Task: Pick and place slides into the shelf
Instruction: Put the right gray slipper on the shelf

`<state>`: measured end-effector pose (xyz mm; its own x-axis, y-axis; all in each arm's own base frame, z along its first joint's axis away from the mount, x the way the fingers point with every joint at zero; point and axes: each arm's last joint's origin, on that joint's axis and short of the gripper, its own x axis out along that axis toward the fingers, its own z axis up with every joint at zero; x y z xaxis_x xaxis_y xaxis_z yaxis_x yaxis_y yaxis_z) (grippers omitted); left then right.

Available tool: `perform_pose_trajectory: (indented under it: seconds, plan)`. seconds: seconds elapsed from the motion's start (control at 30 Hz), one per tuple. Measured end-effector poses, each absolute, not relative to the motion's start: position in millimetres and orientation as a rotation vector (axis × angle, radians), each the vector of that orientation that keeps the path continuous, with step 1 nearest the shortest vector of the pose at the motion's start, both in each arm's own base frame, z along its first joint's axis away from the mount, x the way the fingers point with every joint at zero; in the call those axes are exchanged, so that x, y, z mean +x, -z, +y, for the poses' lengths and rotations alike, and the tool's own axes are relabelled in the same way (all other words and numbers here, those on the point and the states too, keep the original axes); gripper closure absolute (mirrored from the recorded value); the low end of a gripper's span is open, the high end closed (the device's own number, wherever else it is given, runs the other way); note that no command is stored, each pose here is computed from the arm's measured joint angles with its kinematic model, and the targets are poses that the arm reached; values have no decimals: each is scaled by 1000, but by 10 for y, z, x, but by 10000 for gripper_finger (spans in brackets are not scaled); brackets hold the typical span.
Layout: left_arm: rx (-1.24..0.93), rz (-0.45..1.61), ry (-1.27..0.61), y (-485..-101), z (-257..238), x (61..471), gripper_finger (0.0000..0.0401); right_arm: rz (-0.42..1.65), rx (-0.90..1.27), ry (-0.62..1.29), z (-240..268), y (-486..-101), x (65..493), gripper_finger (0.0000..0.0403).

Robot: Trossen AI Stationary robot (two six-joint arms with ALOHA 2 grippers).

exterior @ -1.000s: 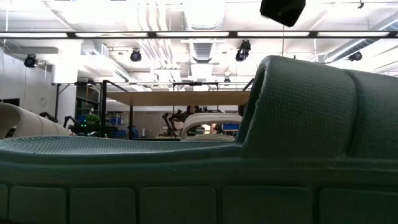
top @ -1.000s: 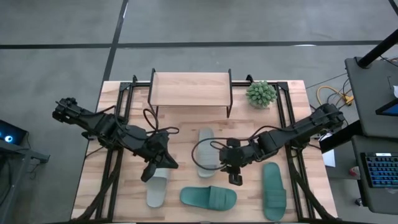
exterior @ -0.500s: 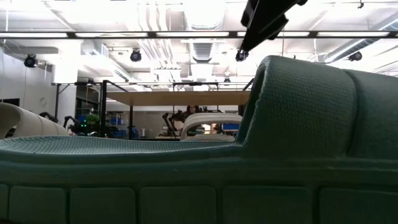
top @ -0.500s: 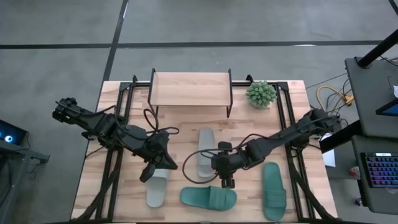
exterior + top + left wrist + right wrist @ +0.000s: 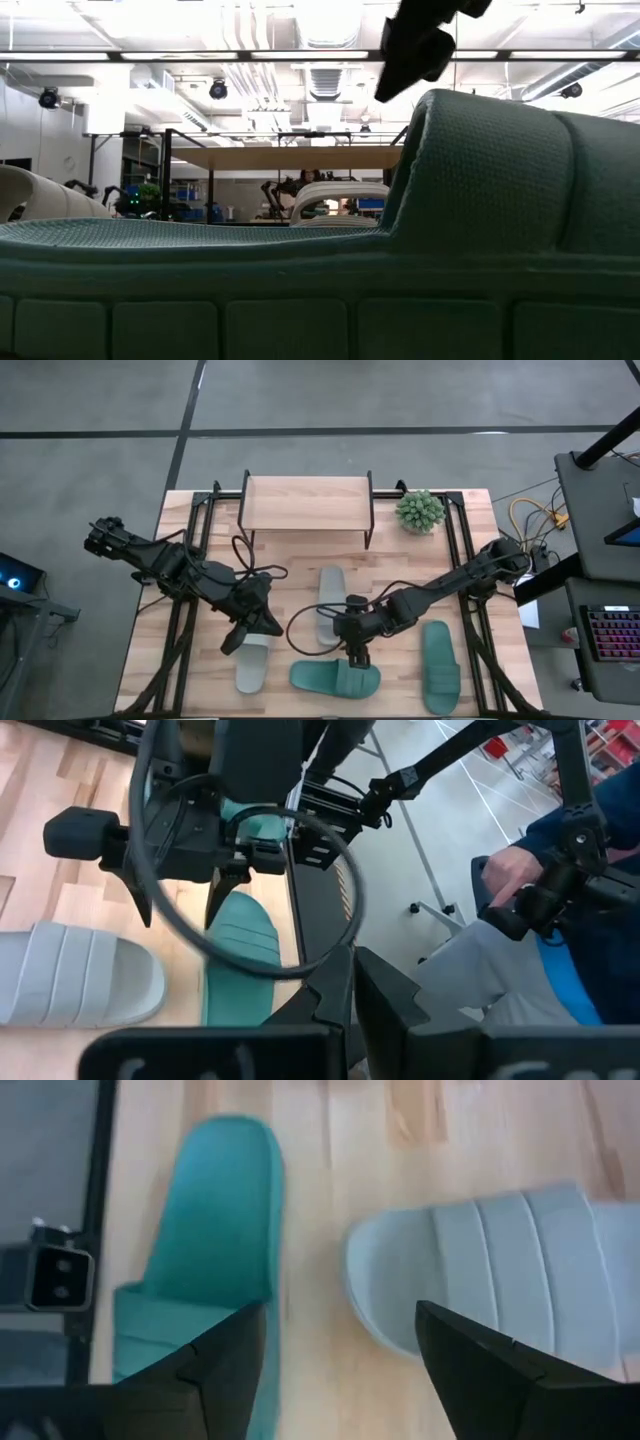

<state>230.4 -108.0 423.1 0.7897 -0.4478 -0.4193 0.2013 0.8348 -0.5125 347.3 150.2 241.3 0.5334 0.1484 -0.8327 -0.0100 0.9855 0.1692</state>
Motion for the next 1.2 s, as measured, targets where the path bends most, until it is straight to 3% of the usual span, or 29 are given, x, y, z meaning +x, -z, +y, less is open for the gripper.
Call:
perform_pose_trajectory:
  seconds: [0.27,0.53,0.9,1.2]
  plan:
    - [-452,569,406,-4229,-1089,2297,401,910,153,-128,1523,-2468,3547,160]
    - [-438,601,400,-4200,-1084,2282,401,878,81,-5,1495,-2438,3561,164]
    - [-409,612,402,-4193,-1072,2256,401,963,-16,66,1500,-2114,3637,160]
    - [-389,590,409,-4227,-1048,2218,401,984,-115,179,1447,-2067,3600,147]
